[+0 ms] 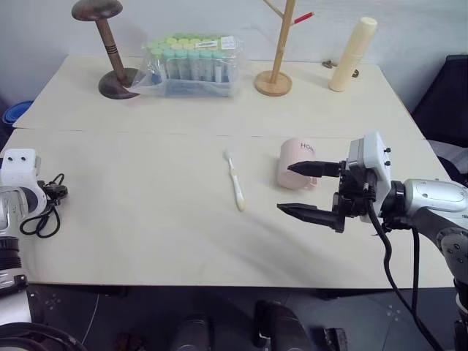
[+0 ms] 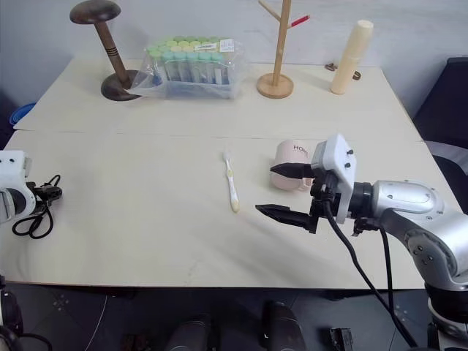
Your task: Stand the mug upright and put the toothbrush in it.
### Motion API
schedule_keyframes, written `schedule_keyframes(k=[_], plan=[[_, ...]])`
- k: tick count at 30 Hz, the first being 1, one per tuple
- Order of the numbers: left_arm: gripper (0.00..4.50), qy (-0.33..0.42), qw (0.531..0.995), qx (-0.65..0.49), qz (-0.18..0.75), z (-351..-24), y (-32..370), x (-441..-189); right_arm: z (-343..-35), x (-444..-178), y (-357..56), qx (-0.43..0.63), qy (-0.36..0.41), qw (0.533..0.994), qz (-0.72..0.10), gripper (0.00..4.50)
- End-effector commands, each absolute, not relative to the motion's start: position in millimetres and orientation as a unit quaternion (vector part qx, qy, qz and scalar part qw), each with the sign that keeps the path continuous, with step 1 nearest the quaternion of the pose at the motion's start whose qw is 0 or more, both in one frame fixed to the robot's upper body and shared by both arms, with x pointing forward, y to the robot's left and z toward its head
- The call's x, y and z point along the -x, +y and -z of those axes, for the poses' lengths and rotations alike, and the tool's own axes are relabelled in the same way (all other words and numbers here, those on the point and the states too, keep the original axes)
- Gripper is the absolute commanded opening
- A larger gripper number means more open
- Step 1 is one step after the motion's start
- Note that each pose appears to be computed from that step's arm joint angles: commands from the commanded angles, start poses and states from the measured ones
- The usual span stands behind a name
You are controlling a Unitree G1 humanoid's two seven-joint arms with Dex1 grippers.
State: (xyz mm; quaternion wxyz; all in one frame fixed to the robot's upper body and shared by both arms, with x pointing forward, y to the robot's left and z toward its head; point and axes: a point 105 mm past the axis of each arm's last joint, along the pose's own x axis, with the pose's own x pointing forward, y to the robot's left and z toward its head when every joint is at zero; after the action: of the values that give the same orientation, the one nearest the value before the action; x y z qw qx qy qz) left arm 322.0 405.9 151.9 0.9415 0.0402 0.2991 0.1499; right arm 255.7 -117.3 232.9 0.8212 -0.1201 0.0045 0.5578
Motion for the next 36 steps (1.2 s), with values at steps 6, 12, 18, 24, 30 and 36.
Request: schedule_keyframes(k=[6,12,18,24,30,36], plan=[[4.41,0.147,0.985,-0.025,-0.086,-262.6,393.8,-309.1,-243.8,-273.5,-141.4,0.098,-0.01,0.866,-0.49,4.5],[4.41,0.045,0.929,-0.031,0.366,-322.6,222.4,-294.6,-241.1,-326.9,-192.5,0.023,0.045,0.942,-0.332,4.5],[4.41,0.085,0.803,-0.079,0.585,-288.4,127.1,-270.0,-207.0,-369.1,-226.2,-0.006,0.153,0.968,-0.199,4.5],[4.41,0.101,0.763,-0.137,0.624,-268.6,104.4,-275.1,-168.9,-392.4,-212.4,-0.031,0.229,0.956,-0.181,4.5],[4.41,0.099,0.763,-0.147,0.621,-264.1,107.3,-278.1,-156.3,-408.3,-179.3,-0.017,0.235,0.948,-0.215,4.5],[4.43,0.097,0.772,-0.146,0.611,-262.8,110.8,-278.6,-153.1,-414.5,-164.3,0.005,0.235,0.943,-0.236,2.89]])
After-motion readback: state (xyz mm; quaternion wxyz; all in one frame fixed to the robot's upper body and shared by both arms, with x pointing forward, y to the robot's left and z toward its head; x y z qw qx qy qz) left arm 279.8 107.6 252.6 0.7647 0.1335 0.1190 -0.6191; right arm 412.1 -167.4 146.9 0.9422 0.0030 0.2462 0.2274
